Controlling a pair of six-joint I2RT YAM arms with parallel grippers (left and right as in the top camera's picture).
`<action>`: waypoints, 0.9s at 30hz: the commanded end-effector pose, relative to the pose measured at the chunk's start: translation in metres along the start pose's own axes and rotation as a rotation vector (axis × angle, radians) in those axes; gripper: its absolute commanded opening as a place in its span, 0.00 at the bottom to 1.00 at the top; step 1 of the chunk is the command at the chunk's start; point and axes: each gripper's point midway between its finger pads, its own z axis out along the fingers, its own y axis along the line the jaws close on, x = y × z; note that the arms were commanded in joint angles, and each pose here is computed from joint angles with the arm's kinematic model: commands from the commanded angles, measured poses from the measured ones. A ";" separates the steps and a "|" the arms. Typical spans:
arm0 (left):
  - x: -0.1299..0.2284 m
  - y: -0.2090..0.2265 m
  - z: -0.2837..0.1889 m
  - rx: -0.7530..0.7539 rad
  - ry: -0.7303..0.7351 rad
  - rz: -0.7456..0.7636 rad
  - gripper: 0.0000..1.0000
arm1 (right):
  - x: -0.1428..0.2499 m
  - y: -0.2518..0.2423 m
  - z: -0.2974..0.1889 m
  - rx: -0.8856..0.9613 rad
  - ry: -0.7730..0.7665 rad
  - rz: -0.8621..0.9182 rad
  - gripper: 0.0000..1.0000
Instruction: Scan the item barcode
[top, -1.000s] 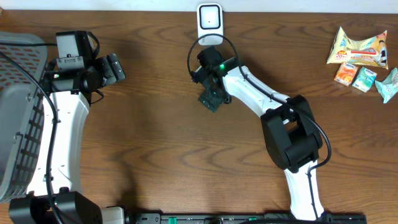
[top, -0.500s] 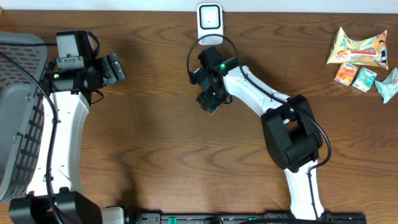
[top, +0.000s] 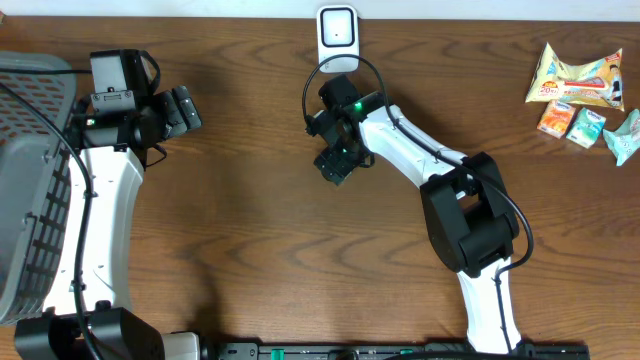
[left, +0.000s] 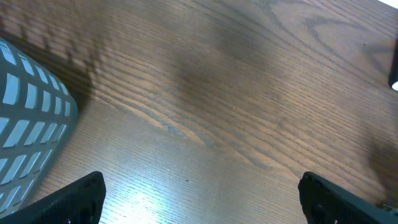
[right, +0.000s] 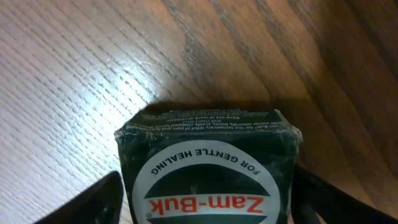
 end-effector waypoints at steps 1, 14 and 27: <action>0.002 0.003 0.003 -0.012 0.009 -0.011 0.97 | 0.002 0.003 0.001 -0.016 0.007 0.004 0.75; 0.002 0.003 0.003 -0.012 0.009 -0.011 0.98 | 0.002 0.006 0.002 -0.026 0.007 0.034 0.61; 0.002 0.003 0.003 -0.012 0.009 -0.011 0.98 | -0.012 -0.004 -0.011 -0.014 -0.055 0.254 0.50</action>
